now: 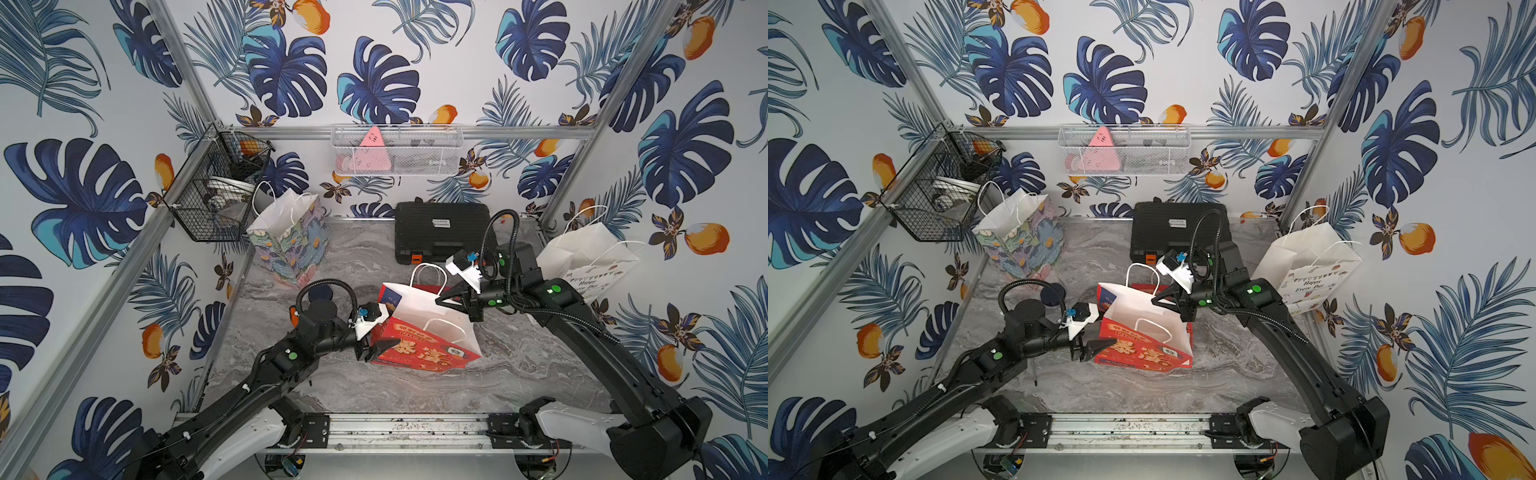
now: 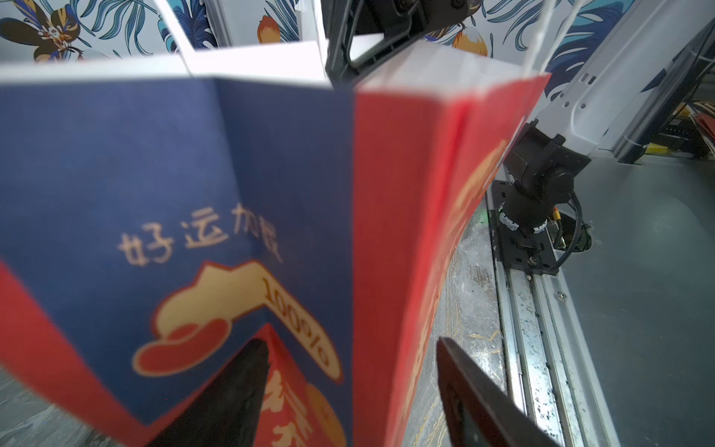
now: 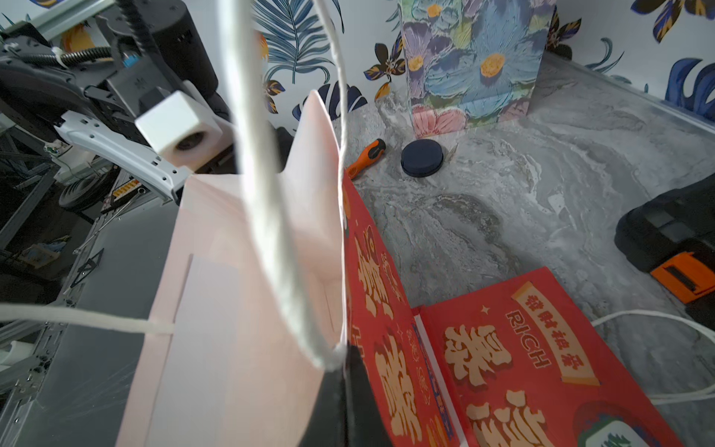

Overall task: Put away the paper bag
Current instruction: Press the paper bag.

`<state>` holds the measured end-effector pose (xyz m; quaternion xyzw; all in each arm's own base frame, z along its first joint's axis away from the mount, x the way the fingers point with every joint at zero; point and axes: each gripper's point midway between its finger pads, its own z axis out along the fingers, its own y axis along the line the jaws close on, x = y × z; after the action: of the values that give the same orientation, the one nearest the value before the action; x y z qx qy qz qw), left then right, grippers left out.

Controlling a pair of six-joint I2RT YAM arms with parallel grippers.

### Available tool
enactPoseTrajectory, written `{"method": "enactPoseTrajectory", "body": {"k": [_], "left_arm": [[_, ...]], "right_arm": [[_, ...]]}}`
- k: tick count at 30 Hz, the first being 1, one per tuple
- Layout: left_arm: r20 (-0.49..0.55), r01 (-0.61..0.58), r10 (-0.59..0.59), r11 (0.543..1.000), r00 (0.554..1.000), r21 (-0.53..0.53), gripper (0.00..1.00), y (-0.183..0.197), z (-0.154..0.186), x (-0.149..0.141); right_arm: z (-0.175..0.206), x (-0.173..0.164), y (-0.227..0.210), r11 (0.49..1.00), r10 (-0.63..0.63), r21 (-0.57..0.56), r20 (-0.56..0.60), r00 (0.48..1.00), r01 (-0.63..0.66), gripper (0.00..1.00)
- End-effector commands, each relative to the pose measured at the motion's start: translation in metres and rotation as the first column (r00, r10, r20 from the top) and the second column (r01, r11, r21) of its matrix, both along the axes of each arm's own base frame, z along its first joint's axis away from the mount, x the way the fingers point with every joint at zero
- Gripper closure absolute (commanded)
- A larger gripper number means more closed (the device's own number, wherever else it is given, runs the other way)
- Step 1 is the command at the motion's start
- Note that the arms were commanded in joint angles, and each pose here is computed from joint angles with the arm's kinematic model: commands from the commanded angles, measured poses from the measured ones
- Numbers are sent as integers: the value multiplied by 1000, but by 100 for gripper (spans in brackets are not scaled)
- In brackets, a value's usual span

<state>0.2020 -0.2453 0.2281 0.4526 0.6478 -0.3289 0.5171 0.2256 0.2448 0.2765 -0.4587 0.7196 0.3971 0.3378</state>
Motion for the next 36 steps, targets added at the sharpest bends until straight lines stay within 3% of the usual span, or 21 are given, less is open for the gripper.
{"method": "enactPoseTrajectory", "body": {"k": [1, 7, 15, 17, 19, 23, 26, 30, 32, 34, 36], "left_arm": [[30, -26, 27, 999, 999, -39, 35, 1, 11, 5], [63, -60, 63, 997, 996, -45, 49, 5, 13, 8], [32, -89, 88, 996, 996, 8, 66, 8, -2, 13], [26, -103, 102, 994, 994, 26, 71, 10, -7, 15], [13, -101, 100, 994, 995, 42, 77, 10, -12, 14], [-17, -93, 94, 994, 995, 62, 80, 10, -22, 13], [-25, -92, 94, 993, 995, 69, 81, 10, -25, 12], [-26, -100, 103, 992, 994, 76, 82, 11, -27, 13], [-24, -111, 113, 991, 993, 78, 83, 12, -28, 15], [-30, -123, 126, 989, 992, 84, 83, 13, -31, 16], [-39, -131, 135, 987, 990, 89, 83, 14, -32, 18]], "right_arm": [[-7, -1, 0, 999, 10, -40, 12, 1000, -9, 100], [-19, 1, -2, 995, 8, -95, 4, 1000, -8, 98], [-21, -9, 3, 992, 46, -116, 12, 999, -44, 90], [-14, -10, 2, 994, 38, -106, 22, 999, -35, 77], [-5, -8, 1, 996, 12, -91, 46, 999, -8, 55], [23, 1, -10, 990, -131, -43, 126, 983, 137, 27], [44, 6, -29, 956, -291, -4, 152, 945, 295, 11], [45, 4, -59, 873, -485, -16, 94, 870, 488, 8], [16, -3, -69, 830, -556, -78, -16, 831, 553, 9], [-3, -8, -76, 774, -633, -107, -152, 759, 624, 10], [-19, -21, -80, 754, -653, -118, -251, 715, 647, 10]]}}
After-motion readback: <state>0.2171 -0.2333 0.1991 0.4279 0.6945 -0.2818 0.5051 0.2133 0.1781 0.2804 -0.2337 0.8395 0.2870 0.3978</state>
